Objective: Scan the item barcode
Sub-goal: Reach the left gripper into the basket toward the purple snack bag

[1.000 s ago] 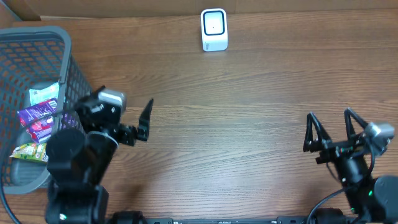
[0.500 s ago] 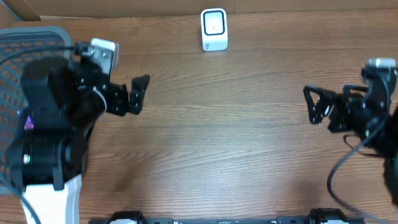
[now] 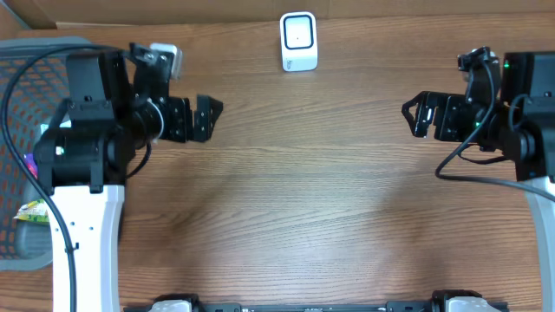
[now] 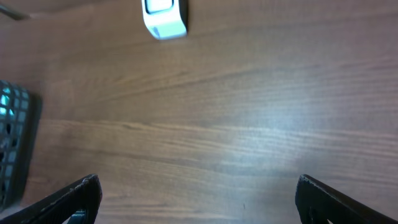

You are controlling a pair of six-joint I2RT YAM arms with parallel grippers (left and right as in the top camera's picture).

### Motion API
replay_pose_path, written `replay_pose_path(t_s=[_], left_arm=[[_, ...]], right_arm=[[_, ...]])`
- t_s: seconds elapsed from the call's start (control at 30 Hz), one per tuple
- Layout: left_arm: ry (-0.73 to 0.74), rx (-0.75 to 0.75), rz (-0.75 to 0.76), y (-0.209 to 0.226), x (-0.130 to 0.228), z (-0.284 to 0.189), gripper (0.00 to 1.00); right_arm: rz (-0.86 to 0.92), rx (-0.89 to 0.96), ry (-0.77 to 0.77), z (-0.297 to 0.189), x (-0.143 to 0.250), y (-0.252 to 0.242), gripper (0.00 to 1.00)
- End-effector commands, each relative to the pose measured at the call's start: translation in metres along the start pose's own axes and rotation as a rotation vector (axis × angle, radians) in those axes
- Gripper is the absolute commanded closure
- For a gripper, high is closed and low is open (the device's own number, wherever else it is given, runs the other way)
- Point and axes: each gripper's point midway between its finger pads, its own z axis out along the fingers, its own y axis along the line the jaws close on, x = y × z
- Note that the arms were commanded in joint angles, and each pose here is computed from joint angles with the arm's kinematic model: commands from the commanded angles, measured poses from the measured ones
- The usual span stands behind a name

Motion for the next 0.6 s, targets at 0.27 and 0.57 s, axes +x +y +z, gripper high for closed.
replay_pose_path(t_s=[0.27, 0.57], left_arm=[[-0.234, -0.754, -0.731, 0.145, 0.006, -0.157, 0.01], [-0.040, -0.860, -0.996, 0.241, 0.088, -0.168, 0.02]], right_arm=[[0.004, -0.019, 0.030, -0.002, 0.005, 0.003, 0.00], [0.006, -0.022, 0.036, -0.002, 0.006, 0.004, 0.00]])
